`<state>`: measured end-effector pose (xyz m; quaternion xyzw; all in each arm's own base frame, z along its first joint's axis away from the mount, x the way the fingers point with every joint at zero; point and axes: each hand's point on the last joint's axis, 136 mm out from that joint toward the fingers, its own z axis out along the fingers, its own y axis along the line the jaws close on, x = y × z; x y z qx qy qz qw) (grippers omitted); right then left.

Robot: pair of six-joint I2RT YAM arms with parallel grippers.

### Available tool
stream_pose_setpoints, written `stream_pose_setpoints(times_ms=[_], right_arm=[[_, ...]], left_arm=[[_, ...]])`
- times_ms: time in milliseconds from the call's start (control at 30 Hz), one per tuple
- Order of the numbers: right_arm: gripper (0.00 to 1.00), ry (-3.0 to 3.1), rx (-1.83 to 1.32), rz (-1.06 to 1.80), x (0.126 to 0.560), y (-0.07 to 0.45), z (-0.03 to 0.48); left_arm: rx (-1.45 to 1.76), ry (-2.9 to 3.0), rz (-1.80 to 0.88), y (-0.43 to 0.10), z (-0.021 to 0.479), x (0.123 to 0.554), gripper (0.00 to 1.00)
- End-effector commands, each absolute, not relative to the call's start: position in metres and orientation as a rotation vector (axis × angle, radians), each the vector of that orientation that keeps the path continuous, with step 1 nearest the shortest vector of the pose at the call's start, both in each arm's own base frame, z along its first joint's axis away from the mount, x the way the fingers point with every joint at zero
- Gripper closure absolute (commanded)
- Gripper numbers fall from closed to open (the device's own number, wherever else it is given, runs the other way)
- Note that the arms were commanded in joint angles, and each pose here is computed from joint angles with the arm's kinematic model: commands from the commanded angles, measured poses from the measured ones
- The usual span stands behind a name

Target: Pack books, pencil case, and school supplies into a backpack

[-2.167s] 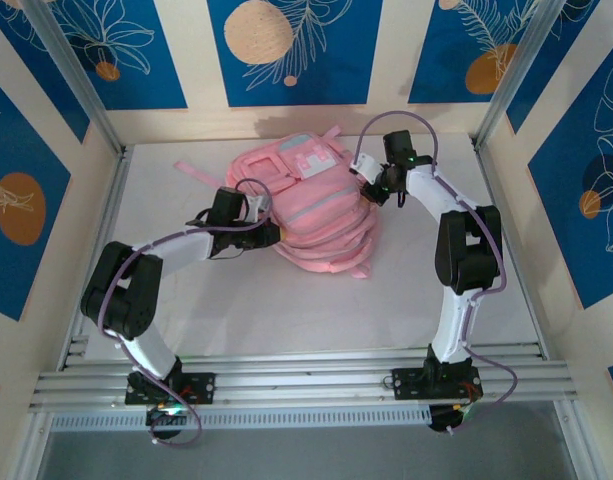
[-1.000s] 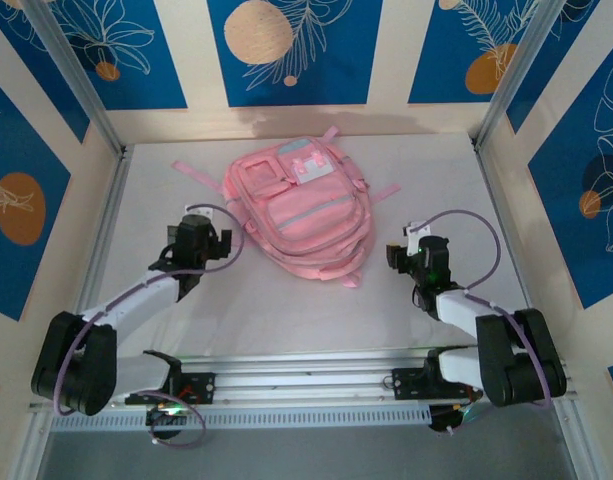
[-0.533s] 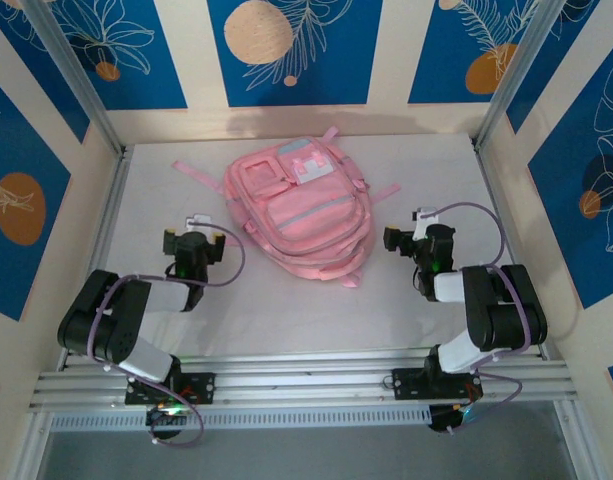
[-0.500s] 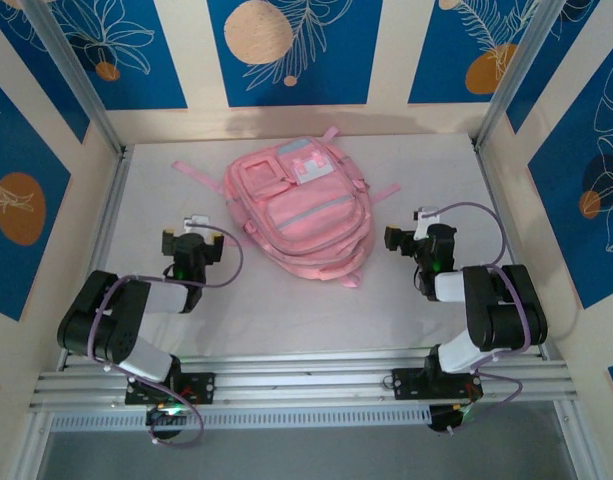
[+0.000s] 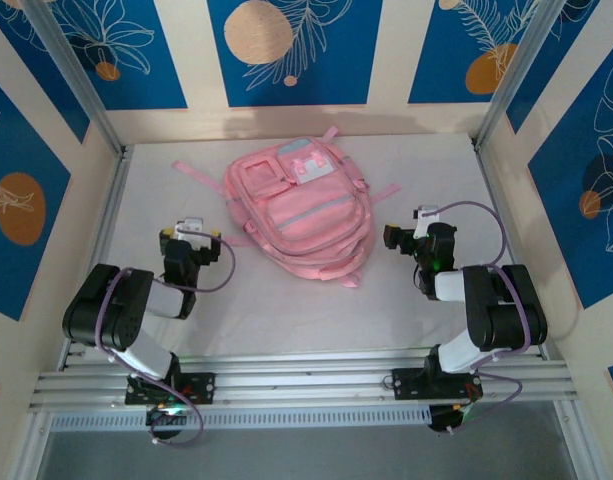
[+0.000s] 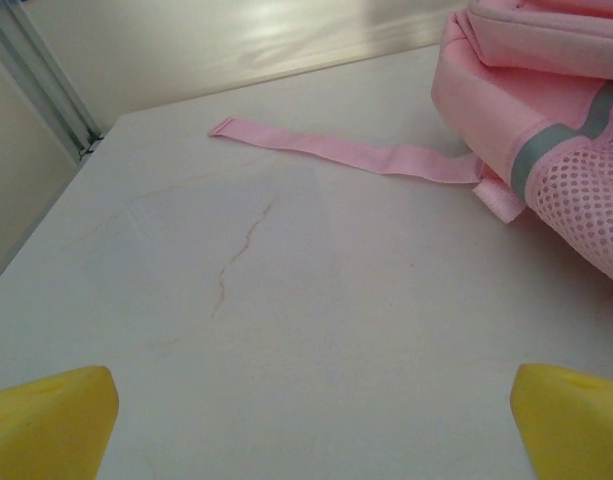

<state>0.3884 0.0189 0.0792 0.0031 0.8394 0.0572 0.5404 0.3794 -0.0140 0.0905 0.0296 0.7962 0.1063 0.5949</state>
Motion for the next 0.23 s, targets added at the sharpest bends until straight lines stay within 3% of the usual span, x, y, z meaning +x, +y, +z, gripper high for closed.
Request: stream_pose_setpoints(times_ms=[0,200], right_arm=[[0.01,1.954,0.001,0.165,0.3970,0.0230,0.0930],[0.01,1.951,0.002,0.164,0.3967,0.0228,0.0936]], left_arm=[[0.046,1.823,0.232,-0.0136,0.1005,0.3852,0.00],[0.017,1.840,0.248,-0.0085,0.0995,0.3880,0.00]])
